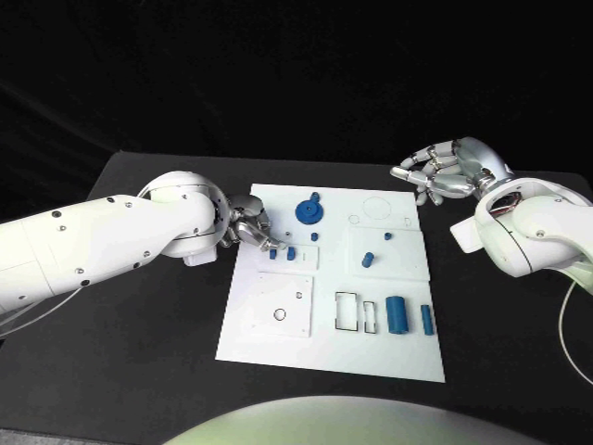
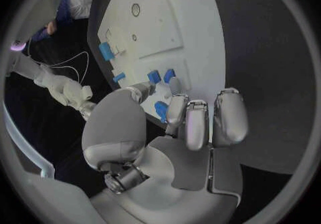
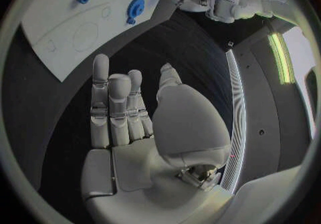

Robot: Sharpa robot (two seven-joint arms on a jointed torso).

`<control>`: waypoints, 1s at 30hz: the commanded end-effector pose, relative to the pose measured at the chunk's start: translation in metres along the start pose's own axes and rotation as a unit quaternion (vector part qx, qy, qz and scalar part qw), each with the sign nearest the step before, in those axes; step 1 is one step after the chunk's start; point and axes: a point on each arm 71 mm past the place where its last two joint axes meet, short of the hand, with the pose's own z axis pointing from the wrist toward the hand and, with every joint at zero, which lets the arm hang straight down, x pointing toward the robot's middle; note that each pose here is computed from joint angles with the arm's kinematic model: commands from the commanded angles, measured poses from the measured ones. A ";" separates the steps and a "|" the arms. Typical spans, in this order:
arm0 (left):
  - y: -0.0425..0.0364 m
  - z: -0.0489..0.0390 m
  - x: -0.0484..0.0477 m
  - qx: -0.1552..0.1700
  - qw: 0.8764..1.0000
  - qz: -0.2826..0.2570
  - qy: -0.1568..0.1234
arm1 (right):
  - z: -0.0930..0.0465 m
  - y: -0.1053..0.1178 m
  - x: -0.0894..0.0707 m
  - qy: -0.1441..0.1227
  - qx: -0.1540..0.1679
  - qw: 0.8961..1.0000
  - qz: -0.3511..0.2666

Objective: Assemble the parts on the task board

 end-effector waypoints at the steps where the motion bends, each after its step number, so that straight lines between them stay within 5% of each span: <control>1: -0.0035 -0.0034 -0.0072 0.014 0.999 -0.025 -0.030 | 0.000 0.001 0.001 0.002 -0.007 1.000 -0.001; 6: -0.0114 -0.0087 -0.0177 0.060 0.993 -0.073 -0.071 | 0.000 0.001 0.001 0.001 -0.007 1.000 -0.001; 14: -0.0386 -0.0095 -0.0222 0.186 0.970 -0.097 -0.123 | 0.001 0.000 0.000 -0.001 -0.007 1.000 -0.001; 21: -0.0620 -0.0049 -0.0158 0.273 0.948 -0.001 -0.165 | 0.002 -0.001 -0.001 -0.003 -0.007 1.000 -0.002; 30: -0.0756 0.0118 -0.0047 0.293 0.933 0.122 -0.168 | 0.002 -0.001 0.001 -0.001 -0.009 1.000 -0.001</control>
